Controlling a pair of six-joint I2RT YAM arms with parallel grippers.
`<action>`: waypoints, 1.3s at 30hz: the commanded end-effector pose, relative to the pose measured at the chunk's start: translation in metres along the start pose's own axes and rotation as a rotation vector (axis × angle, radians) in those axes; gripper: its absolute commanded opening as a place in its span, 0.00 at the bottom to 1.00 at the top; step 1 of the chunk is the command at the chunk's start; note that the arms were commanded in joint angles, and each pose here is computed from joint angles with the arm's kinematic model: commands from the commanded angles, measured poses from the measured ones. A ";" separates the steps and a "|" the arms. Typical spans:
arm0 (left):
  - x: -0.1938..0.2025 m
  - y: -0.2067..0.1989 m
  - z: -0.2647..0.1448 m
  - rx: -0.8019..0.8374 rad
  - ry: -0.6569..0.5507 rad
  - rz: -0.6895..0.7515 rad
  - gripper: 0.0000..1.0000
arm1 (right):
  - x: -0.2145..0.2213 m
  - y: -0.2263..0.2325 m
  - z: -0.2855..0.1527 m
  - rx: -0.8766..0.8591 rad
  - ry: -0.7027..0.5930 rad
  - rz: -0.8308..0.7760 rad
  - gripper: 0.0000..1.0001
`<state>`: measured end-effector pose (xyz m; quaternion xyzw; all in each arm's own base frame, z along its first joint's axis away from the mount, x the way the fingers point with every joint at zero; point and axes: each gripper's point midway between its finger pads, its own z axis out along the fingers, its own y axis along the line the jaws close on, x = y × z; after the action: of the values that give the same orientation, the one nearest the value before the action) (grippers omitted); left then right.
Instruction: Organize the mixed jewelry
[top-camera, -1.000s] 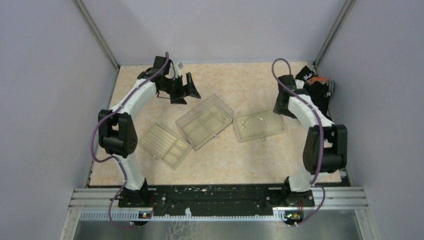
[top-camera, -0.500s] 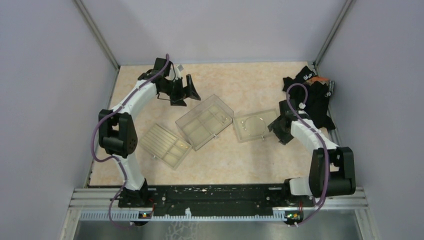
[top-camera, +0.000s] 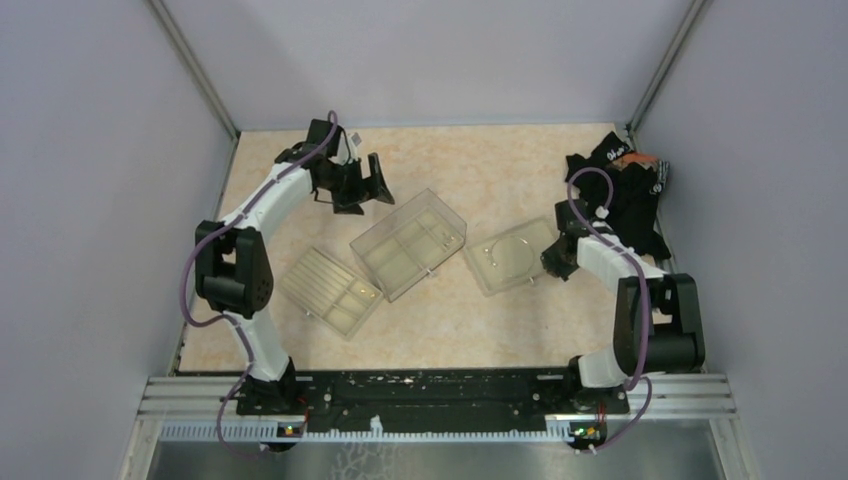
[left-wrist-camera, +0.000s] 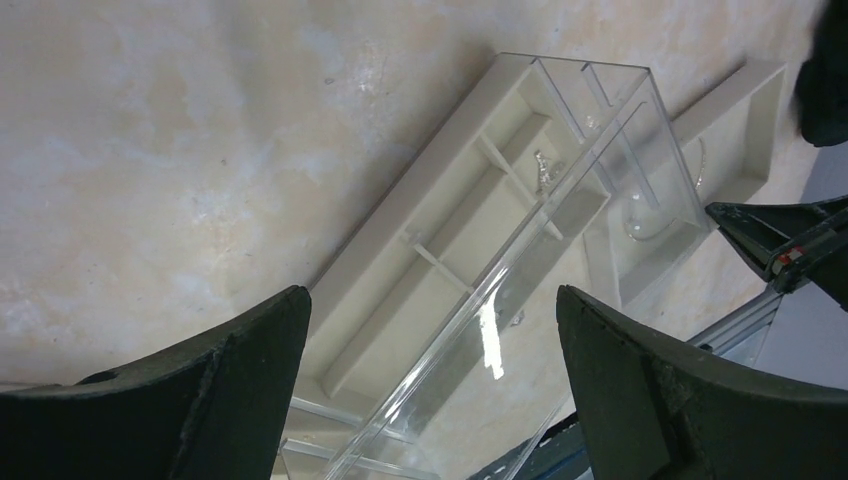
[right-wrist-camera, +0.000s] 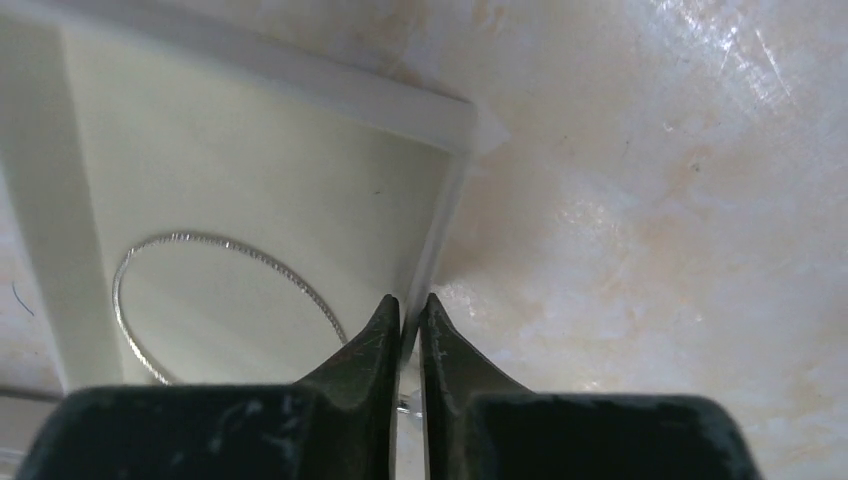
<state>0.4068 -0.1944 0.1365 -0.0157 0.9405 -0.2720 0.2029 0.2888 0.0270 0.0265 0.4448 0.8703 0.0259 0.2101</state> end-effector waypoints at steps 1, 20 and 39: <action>-0.010 0.006 -0.017 -0.045 -0.080 0.060 0.99 | -0.021 0.005 -0.004 0.007 -0.066 -0.063 0.00; 0.020 0.011 -0.009 -0.037 -0.018 -0.025 0.99 | 0.003 -0.010 -0.081 -0.107 0.097 -0.427 0.00; 0.069 -0.063 0.022 0.256 0.136 -0.119 0.99 | 0.032 -0.016 -0.093 -0.119 0.129 -0.378 0.00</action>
<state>0.3377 -0.2470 0.1106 -0.0411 0.9248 -0.3580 0.1223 0.2132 0.0494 0.0970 0.2355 0.9567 0.0487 0.1637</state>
